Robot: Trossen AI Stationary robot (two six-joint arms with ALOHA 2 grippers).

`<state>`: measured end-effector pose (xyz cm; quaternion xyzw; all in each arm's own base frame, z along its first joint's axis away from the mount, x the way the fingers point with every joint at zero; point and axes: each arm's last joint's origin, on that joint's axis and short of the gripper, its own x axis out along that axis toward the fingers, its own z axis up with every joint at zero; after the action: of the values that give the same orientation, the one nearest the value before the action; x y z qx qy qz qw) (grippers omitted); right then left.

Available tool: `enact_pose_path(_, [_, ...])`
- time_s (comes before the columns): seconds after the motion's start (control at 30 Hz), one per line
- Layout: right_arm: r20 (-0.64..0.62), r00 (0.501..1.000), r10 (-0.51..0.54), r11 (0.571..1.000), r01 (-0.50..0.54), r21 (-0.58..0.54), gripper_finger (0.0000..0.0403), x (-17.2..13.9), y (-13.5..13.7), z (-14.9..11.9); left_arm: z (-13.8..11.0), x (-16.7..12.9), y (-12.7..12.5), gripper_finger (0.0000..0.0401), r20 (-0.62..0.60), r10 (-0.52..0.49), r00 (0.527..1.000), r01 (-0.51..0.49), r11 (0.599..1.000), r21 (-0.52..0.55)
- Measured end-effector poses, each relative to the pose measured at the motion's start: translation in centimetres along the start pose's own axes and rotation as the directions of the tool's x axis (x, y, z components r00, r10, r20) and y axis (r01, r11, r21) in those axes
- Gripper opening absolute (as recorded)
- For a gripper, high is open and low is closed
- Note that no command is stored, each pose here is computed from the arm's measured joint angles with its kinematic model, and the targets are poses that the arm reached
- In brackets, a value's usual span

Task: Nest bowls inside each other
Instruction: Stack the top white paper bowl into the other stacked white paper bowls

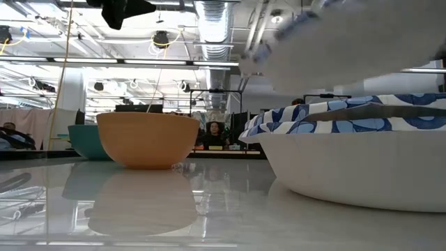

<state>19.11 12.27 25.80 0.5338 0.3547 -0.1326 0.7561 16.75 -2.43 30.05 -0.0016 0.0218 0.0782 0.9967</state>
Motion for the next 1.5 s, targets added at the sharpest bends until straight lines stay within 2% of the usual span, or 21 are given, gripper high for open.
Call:
enact_pose_path(0.37, [0.038, 0.998, -0.041, 0.999, 0.041, -0.007, 0.0001, 2.6, -0.1, -2.0, -0.1, -0.2, -0.5, 0.0250, -0.007, -0.033, 0.999, 0.033, 0.999, -0.011])
enact_pose_path(0.5, [0.041, 0.999, -0.027, 1.000, 0.027, -0.007, 0.0001, 2.8, 0.0, -2.8, -0.1, -0.2, -0.6, 0.0250, -0.009, -0.038, 0.999, 0.038, 0.999, -0.010])
enact_pose_path(0.77, [0.068, 0.998, -0.014, 0.998, 0.010, 0.064, 0.0001, 3.1, -1.2, -3.8, -0.3, -0.2, -0.6, 0.0250, -0.031, -0.036, 0.999, 0.036, 0.999, -0.002])
enact_pose_path(1.07, [0.047, 0.999, -0.013, 0.997, 0.010, 0.075, 0.0002, 3.5, -1.9, -4.0, -0.4, -0.2, -0.6, 0.0250, -0.035, -0.034, 0.999, 0.034, 0.999, -0.008])
enact_pose_path(1.33, [0.034, 0.999, -0.018, 0.999, 0.017, 0.041, 0.0013, 3.5, -2.0, -4.2, -0.4, -0.2, -0.6, 0.0250, -0.036, -0.033, 0.999, 0.033, 0.999, -0.007])
enact_pose_path(1.5, [0.007, 1.000, -0.025, 1.000, 0.025, 0.014, 0.0039, 3.5, -2.0, -4.2, -0.5, -0.2, -0.6, 0.0250, -0.045, -0.032, 0.998, 0.032, 0.999, -0.005])
